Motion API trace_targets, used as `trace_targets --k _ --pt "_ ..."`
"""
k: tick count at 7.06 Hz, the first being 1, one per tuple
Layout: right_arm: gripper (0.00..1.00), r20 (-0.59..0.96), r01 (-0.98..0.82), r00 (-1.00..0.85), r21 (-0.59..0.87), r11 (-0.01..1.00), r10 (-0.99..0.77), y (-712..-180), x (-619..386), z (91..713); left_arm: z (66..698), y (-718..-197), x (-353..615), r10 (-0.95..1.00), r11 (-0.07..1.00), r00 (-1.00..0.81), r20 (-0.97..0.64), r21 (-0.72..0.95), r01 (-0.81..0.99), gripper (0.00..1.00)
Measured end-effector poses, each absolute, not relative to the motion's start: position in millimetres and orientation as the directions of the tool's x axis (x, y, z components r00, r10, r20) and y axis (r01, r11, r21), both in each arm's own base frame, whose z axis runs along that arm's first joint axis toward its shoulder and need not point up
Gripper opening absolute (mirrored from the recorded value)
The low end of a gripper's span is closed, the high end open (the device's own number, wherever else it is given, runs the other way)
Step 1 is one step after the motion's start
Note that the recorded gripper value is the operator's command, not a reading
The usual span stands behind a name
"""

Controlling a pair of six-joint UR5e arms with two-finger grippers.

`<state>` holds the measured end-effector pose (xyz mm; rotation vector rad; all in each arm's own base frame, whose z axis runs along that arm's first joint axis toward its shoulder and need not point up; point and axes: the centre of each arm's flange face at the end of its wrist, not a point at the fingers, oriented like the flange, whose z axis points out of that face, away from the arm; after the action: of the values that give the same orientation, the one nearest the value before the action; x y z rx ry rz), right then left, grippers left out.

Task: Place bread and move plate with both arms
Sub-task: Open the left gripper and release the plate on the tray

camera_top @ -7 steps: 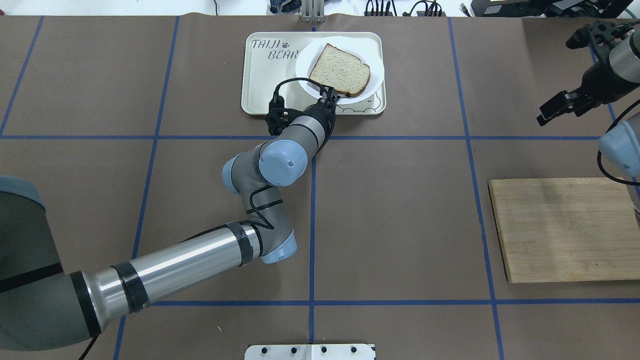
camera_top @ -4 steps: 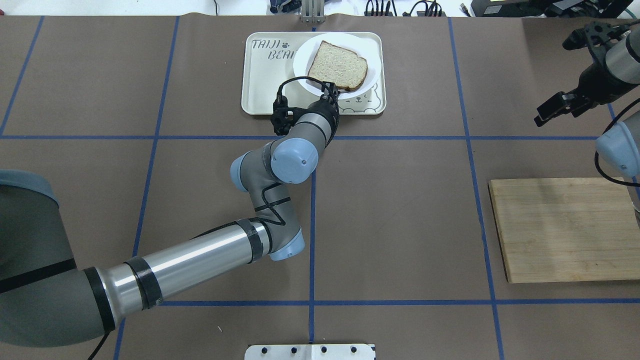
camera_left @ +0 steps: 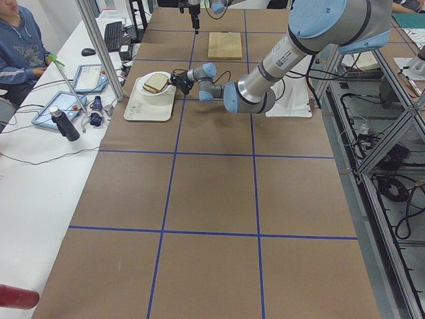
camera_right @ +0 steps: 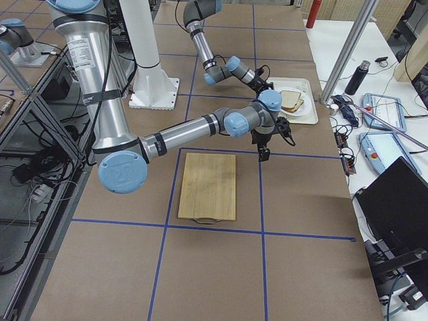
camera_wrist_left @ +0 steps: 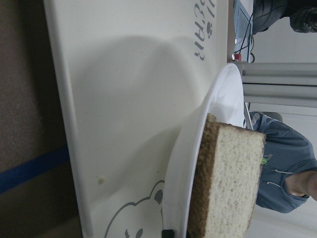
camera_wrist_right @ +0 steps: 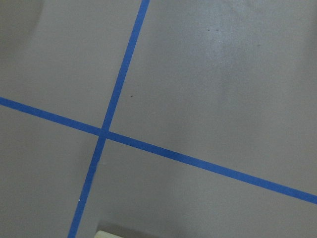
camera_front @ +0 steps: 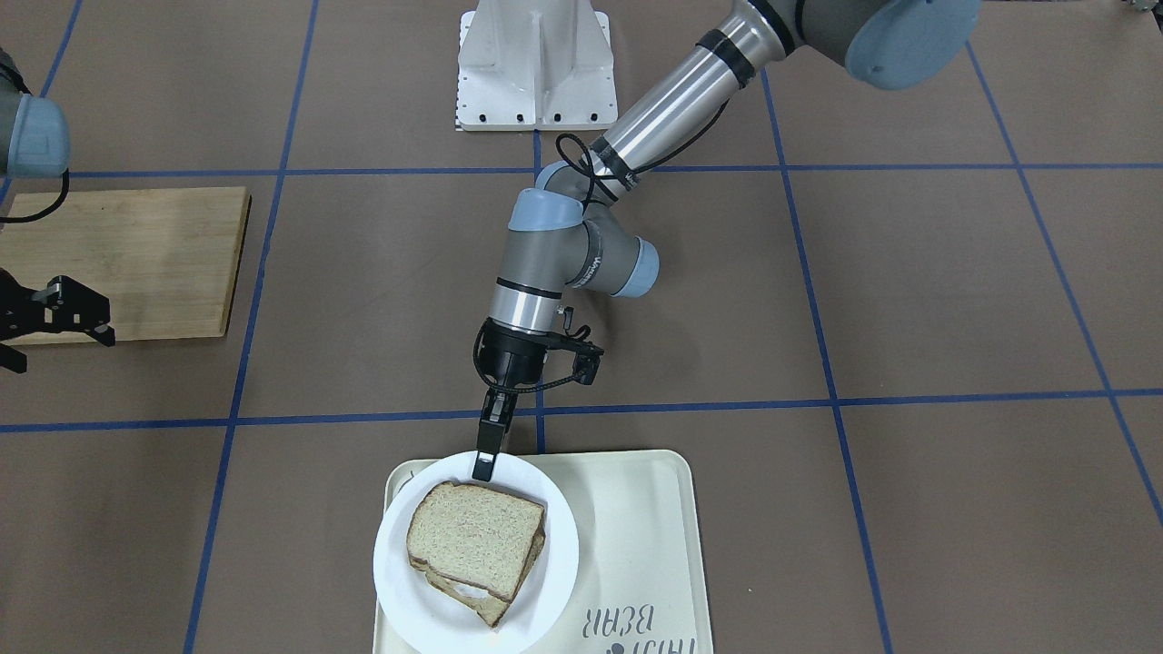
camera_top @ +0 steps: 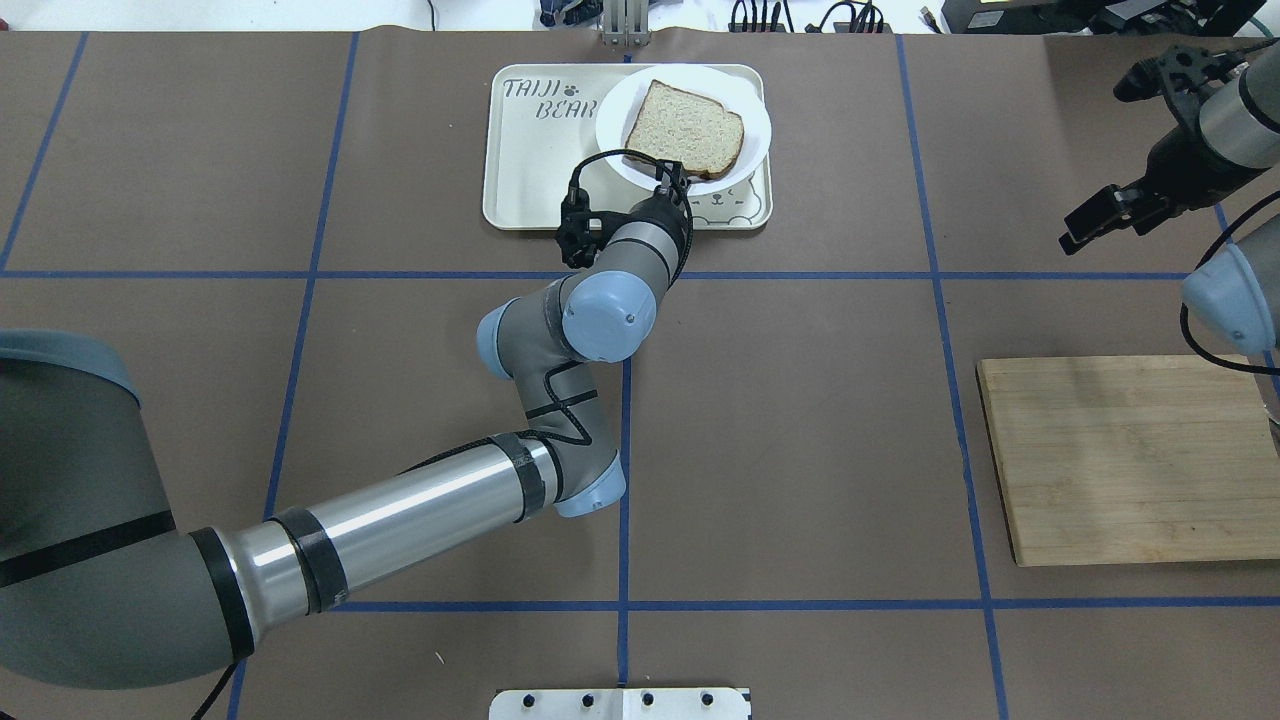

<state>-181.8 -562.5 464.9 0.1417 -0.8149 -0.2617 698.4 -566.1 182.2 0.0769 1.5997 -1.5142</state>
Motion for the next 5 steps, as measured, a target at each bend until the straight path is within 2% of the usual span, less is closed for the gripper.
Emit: trace_targets --k 5 --pt "1.0 0.703 0.178 0.651 0.224 0.958 -0.285 -562 -182 464 163 -567 697 -0.505 0.252 -0.604 -0.617 -0.774 0.58 0.99"
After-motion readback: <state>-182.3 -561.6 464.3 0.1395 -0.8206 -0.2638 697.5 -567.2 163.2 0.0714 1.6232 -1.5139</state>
